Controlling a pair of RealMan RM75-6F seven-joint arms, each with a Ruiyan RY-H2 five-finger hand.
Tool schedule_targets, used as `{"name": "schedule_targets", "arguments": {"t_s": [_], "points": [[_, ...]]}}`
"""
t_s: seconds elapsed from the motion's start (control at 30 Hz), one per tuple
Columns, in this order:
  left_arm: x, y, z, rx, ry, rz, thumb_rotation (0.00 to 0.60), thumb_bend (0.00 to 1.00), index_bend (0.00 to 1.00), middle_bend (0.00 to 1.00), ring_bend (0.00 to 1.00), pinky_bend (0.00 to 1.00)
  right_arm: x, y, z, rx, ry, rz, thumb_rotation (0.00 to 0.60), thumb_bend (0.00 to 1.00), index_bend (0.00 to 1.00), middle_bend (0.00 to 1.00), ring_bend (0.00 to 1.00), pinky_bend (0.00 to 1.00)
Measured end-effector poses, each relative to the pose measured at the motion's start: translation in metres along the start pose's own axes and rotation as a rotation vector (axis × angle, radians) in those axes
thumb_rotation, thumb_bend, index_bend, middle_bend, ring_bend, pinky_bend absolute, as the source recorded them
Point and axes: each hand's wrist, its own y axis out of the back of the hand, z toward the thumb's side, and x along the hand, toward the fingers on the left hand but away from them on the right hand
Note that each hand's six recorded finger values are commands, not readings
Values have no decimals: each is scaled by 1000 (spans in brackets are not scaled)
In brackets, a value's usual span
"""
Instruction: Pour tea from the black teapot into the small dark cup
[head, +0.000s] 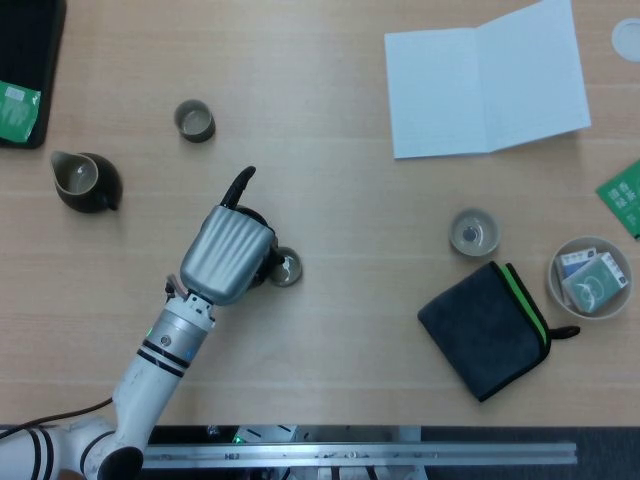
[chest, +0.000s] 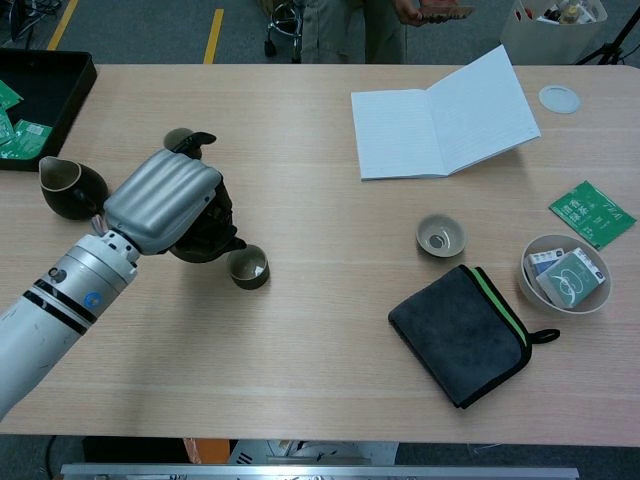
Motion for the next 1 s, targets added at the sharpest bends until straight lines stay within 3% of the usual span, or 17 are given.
{"name": "schedule_targets", "arguments": {"t_s": [1.0], "points": [[-7, -6, 9, 147, -41, 78, 600, 341, 959, 988, 791, 99, 0, -1, 0, -6, 2, -1, 600, 9, 316, 374, 247, 183]]}}
